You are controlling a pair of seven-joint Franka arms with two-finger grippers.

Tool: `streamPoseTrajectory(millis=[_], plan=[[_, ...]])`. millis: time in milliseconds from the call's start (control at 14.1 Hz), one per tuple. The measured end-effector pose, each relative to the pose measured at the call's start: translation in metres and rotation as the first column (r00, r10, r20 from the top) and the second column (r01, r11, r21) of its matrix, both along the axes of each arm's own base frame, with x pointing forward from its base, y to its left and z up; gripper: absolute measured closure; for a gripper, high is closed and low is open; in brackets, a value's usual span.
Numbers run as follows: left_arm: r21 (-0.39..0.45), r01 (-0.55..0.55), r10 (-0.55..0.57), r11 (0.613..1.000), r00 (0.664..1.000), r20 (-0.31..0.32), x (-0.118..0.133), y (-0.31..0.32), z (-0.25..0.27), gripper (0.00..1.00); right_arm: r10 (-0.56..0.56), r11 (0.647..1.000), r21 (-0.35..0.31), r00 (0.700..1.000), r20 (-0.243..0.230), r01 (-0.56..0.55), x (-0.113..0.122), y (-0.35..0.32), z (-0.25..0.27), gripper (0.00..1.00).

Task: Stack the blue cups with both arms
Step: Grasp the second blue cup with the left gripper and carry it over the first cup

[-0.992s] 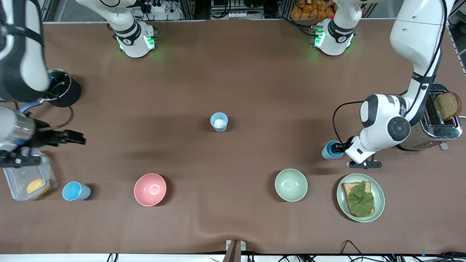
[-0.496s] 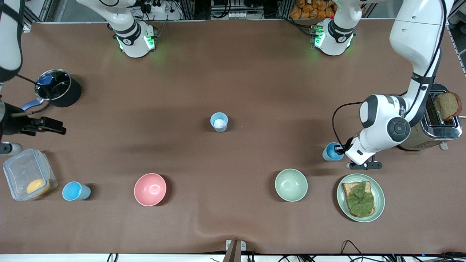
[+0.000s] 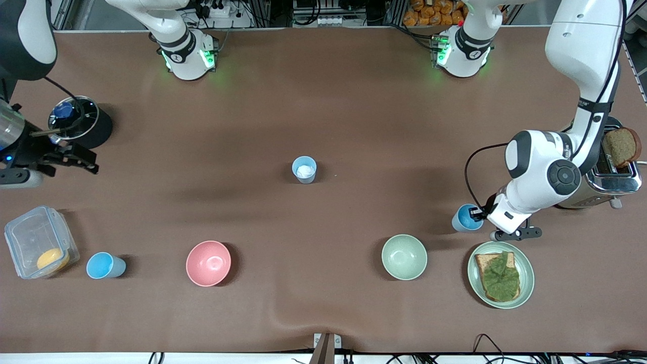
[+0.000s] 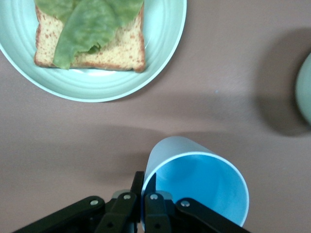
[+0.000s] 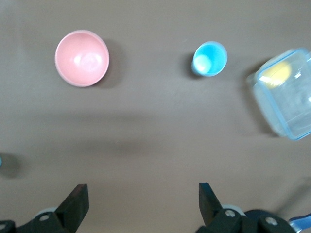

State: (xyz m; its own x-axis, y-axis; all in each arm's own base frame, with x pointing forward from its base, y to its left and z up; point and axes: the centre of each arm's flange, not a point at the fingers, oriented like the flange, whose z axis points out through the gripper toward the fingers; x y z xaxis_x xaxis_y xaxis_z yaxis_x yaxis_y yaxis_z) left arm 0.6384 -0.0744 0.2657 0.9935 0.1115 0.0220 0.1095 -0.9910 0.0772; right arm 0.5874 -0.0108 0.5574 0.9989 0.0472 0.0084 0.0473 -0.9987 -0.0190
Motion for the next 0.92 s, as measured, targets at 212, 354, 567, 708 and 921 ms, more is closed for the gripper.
streamPoseTrajectory(millis=[212, 354, 567, 708, 921], plan=[[-0.031, -0.056, 0.056, 0.998, 0.998, 0.008, 0.0, -0.033, 0.011, 0.97, -0.01, 1.0, 0.015, 1.0, -0.02, 0.01, -0.006, -0.003, 0.0, 0.0], [-0.068, -0.094, 0.096, 0.993, 0.995, 0.019, 0.001, -0.069, 0.026, 0.97, -0.01, 1.0, 0.014, 1.0, -0.016, 0.01, -0.006, -0.003, 0.002, 0.0], [-0.11, -0.103, 0.104, 0.989, 0.995, 0.001, -0.006, -0.134, 0.055, 0.97, -0.01, 1.0, 0.014, 1.0, -0.009, 0.01, -0.006, -0.003, 0.006, 0.0], [-0.122, -0.13, 0.127, 0.984, 0.992, -0.026, -0.022, -0.196, 0.077, 0.97, -0.01, 1.0, 0.014, 1.0, -0.001, 0.01, -0.006, -0.003, 0.009, 0.0], [-0.094, -0.138, 0.137, 0.986, 0.99, -0.024, -0.07, -0.298, 0.09, 0.97, -0.011, 1.0, 0.014, 1.0, 0.002, 0.011, -0.006, -0.004, 0.01, 0.0]])
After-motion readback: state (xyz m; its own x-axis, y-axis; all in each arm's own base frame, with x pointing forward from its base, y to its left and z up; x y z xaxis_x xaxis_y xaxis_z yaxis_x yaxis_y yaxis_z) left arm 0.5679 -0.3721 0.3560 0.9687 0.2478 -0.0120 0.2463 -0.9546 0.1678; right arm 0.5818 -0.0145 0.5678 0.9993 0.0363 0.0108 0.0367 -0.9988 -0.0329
